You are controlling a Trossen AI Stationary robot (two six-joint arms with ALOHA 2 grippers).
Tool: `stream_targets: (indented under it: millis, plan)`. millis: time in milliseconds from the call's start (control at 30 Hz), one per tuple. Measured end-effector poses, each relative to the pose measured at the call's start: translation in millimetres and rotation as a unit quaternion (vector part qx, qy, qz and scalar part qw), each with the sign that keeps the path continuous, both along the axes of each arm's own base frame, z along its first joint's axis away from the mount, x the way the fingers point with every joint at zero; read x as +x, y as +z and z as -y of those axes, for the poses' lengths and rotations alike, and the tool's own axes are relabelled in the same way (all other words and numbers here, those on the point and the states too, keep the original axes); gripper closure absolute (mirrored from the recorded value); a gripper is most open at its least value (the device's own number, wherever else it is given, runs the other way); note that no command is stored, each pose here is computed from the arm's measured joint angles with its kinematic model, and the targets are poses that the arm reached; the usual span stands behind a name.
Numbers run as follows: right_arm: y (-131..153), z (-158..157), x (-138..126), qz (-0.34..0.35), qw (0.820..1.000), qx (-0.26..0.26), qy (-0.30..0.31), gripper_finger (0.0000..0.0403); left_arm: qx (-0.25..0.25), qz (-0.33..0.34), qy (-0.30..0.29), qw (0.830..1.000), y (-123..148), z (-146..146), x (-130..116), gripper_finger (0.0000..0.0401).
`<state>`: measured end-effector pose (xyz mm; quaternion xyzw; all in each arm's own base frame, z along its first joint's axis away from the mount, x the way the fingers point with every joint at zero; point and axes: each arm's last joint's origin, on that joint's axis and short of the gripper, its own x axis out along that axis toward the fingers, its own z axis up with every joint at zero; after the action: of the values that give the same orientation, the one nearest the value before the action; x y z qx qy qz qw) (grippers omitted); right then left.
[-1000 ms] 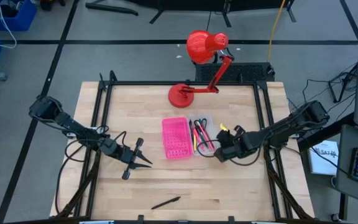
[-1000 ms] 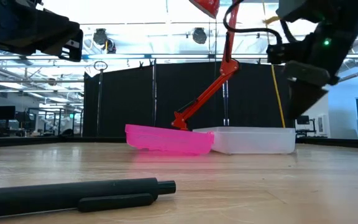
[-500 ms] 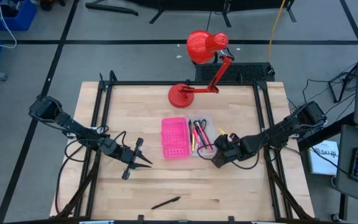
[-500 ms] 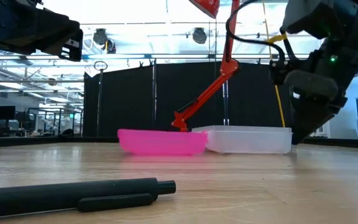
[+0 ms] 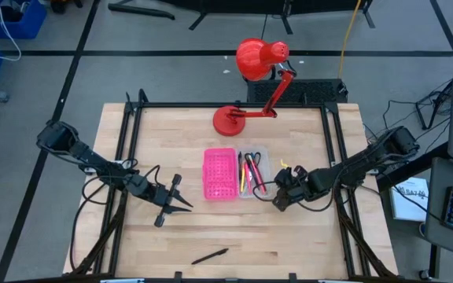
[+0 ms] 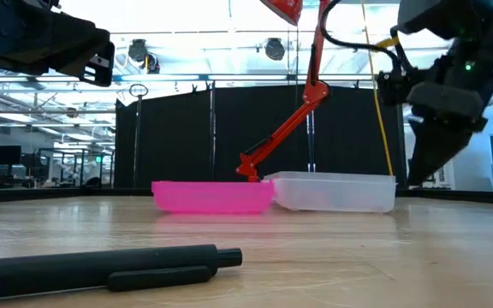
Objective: Pick & place school supplies into a supply box
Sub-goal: Put the black pen into the pink supply box
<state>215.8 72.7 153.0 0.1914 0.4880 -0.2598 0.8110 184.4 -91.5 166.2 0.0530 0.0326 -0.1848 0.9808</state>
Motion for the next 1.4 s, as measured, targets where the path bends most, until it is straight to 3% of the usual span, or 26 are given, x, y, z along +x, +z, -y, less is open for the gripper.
stream_targets:
  millis: [100, 200, 333, 433, 600, 767, 967, 1300, 1400]
  plan:
    - [16.6, 0.6, -1.8, 0.004, 1.000, -0.005, 0.022, 0.0403, 0.000, 0.000, 0.001, 1.000, 0.0, -0.1, 0.0, 0.0332]
    - [41.7, -10.4, 10.2, 0.058, 0.996, 0.004, 0.062, 0.0403, 0.005, 0.002, 0.003, 1.000, 0.1, -0.3, 0.1, 0.0332]
    - [75.1, -41.8, 41.4, 0.124, 0.980, -0.008, 0.158, 0.0403, 0.006, 0.003, 0.010, 1.000, 0.1, -0.6, 0.2, 0.0332]
    - [88.8, -63.9, 72.9, 0.131, 0.971, -0.002, 0.201, 0.0403, 0.007, 0.003, 0.023, 1.000, 0.1, -1.3, 0.5, 0.0332]
    - [83.2, -97.7, 138.3, 0.102, 0.948, 0.044, 0.300, 0.0403, -0.001, 0.002, 0.032, 0.999, 0.3, -1.8, 0.7, 0.0332]
    - [76.2, -131.3, 189.0, 0.086, 0.905, 0.093, 0.406, 0.0402, -0.002, 0.001, 0.032, 0.999, 0.3, -1.8, 0.7, 0.0332]
    - [63.4, -157.0, 208.5, 0.044, 0.867, 0.037, 0.495, 0.0356, -0.002, 0.000, 0.031, 1.000, 0.0, -1.8, 0.6, 0.0332]
    - [40.6, -183.3, 212.5, 0.053, 0.837, -0.140, 0.526, 0.0201, 0.004, -0.012, 0.031, 0.999, -2.6, -1.8, 0.3, 0.0332]
    - [41.5, -189.2, 213.5, 0.079, 0.822, -0.143, 0.546, 0.0172, 0.004, -0.013, 0.031, 0.999, -2.8, -1.8, 0.3, 0.0332]
